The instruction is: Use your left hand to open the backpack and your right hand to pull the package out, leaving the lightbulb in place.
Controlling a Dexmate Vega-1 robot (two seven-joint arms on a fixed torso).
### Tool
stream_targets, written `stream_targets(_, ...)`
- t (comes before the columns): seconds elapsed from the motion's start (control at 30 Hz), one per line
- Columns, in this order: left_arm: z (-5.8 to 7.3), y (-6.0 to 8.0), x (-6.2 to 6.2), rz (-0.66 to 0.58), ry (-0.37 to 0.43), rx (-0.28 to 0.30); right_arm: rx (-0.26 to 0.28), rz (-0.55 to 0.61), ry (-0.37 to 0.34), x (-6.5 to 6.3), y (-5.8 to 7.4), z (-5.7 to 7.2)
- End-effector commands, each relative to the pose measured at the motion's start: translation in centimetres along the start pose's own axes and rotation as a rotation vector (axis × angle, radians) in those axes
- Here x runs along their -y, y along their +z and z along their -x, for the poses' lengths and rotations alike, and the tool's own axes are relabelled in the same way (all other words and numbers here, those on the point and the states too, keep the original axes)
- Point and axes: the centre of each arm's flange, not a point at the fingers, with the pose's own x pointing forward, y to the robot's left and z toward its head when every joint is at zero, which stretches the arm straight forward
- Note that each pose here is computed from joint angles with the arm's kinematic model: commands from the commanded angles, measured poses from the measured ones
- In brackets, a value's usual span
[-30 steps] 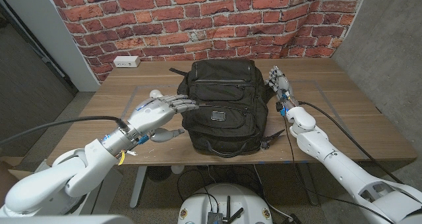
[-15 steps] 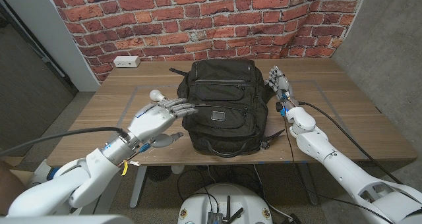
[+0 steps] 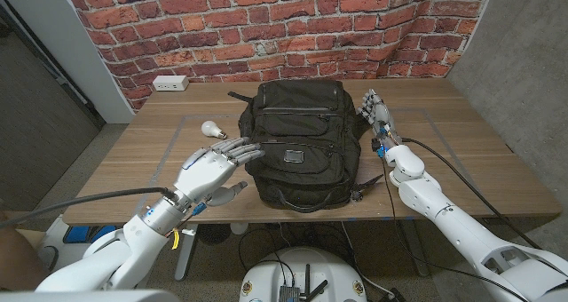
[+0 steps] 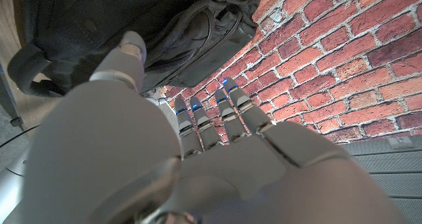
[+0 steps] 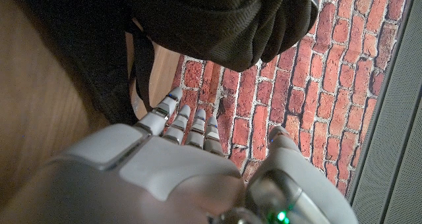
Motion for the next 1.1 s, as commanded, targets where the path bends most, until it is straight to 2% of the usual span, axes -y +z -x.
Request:
stream_targets(0.03,0.5,1.1,1.3,-0.010,0.036,-0.041,0.015,-0.001,0.001,0.2,0.1,0.0)
stream_targets(0.33,-0.2,1.9,2.4,-0.003,0.070,-0.043,0.020,-0.002,0.000,0.5,0.1,0.1)
stream_targets(0.8,-1.0,2.3,2.9,0.008,0.108,-0.059,0.014,-0.008,-0.003,0.7,-0.2,0.0)
stream_targets(1.1,-1.1,2.6,3.5,0.005,0.111,-0.076,0.021,-0.011,-0.002,0.8,-0.3,-0.2)
